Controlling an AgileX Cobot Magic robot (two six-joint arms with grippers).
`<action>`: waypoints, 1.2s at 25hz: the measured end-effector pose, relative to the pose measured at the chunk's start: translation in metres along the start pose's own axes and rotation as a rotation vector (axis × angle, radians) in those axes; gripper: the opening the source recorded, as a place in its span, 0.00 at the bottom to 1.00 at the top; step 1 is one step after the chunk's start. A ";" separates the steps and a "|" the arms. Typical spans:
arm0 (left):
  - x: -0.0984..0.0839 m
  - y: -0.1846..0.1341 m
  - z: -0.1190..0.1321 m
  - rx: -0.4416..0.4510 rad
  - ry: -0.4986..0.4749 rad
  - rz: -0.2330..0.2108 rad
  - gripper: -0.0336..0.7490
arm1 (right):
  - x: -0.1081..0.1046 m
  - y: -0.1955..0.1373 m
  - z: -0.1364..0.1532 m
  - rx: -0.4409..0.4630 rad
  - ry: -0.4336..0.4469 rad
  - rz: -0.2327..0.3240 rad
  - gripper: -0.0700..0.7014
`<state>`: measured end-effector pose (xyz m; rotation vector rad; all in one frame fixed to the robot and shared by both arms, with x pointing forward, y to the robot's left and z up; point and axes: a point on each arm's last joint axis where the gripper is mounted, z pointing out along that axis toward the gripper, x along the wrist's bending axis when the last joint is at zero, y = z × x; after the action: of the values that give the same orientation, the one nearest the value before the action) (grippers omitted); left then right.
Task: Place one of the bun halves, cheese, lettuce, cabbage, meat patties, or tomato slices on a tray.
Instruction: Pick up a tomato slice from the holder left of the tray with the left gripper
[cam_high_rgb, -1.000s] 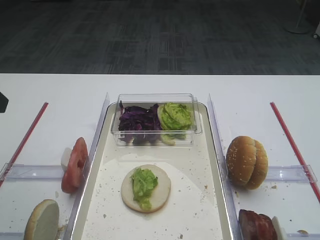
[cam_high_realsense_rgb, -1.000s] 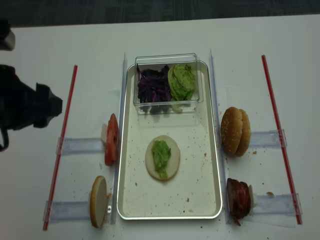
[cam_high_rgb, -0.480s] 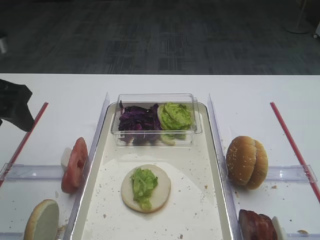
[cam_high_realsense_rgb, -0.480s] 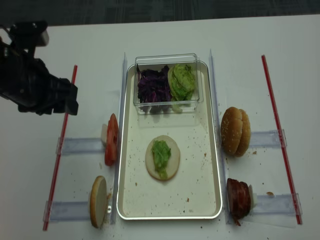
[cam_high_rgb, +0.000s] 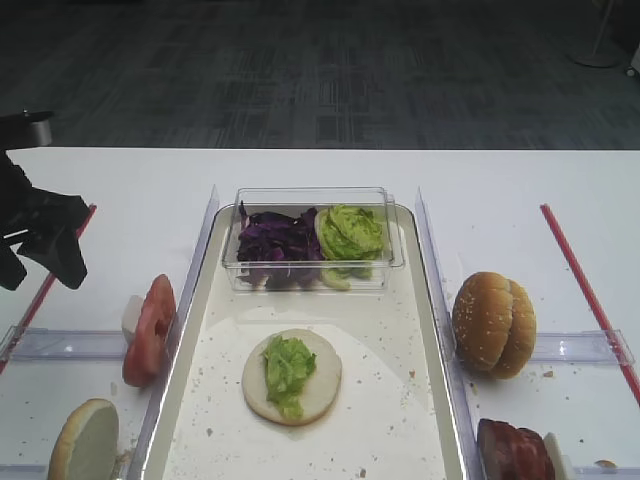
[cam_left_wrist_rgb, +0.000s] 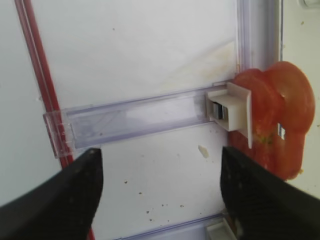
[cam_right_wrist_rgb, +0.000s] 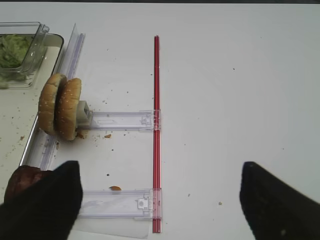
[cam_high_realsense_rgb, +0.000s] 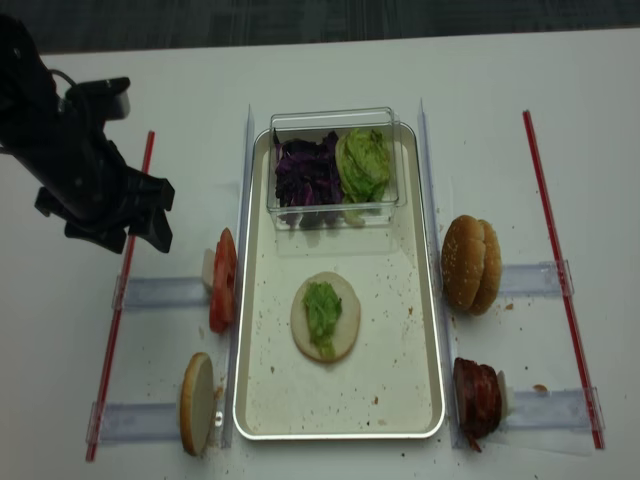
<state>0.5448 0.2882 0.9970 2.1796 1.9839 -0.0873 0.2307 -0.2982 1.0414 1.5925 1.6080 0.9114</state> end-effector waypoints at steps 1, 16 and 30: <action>0.000 0.001 0.001 -0.002 0.001 -0.001 0.63 | 0.000 0.000 0.000 0.000 0.000 0.000 0.93; 0.000 0.001 0.001 0.008 0.026 -0.027 0.63 | 0.000 0.000 0.000 0.000 0.000 0.000 0.75; -0.065 0.005 -0.003 0.022 0.041 0.044 0.63 | 0.000 0.000 0.000 0.000 0.000 0.005 0.66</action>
<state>0.5430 0.2243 1.0114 2.2559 1.9640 -0.0591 0.2307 -0.2982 1.0414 1.5975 1.6045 0.9142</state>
